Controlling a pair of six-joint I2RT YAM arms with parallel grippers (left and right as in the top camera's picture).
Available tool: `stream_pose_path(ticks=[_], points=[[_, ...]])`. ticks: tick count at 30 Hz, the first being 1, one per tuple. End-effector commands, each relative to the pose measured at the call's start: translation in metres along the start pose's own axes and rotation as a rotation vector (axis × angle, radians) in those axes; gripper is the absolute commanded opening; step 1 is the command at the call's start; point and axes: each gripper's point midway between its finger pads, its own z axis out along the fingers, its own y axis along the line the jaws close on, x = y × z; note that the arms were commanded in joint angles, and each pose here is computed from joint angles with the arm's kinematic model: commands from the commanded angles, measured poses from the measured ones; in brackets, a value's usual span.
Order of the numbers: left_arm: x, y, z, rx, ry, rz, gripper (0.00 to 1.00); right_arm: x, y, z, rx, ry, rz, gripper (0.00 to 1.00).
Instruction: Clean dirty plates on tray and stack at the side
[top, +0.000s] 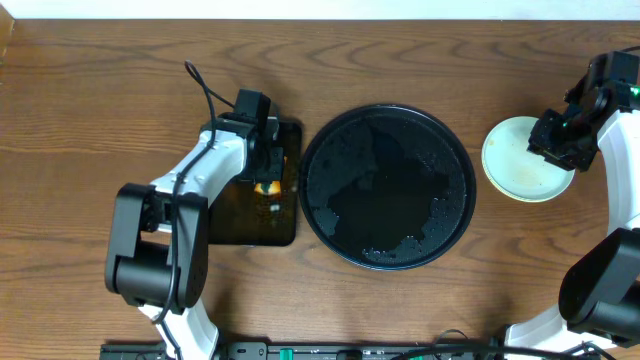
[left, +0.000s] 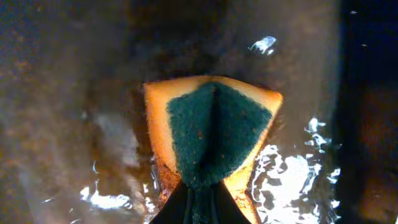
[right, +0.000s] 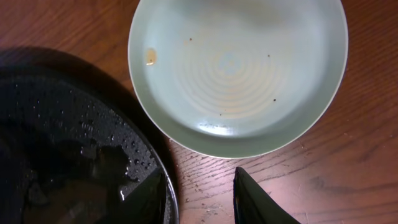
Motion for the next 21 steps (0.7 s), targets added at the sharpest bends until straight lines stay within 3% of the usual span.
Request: stream_pose_path(ticks=[1,3,5,7,10,12,21], points=[[0.019,0.048,0.013,-0.246,0.067,-0.085,0.08,0.003,0.005,-0.004,-0.014,-0.001,-0.034,0.33],[0.023,0.079,0.000,-0.423,0.044,-0.218,0.08,0.003,0.005,-0.004,-0.014,-0.001,-0.034,0.33],[0.027,0.089,-0.008,-0.471,0.036,-0.289,0.07,0.003,0.005,-0.004,-0.014,-0.001,-0.034,0.33],[0.025,0.069,-0.003,-0.346,0.051,-0.278,0.07,0.003,0.005,-0.004,-0.014,-0.001,-0.034,0.33],[0.022,-0.006,0.004,0.095,0.099,-0.018,0.08,0.003,0.005,-0.004,-0.013,-0.001,-0.048,0.33],[0.020,-0.030,0.000,0.240,0.092,0.034,0.08,0.003,0.005,-0.004,-0.013,-0.001,-0.049,0.33],[0.005,-0.028,0.002,0.222,0.036,-0.042,0.08,0.004,0.005,-0.004,-0.014,0.000,-0.049,0.32]])
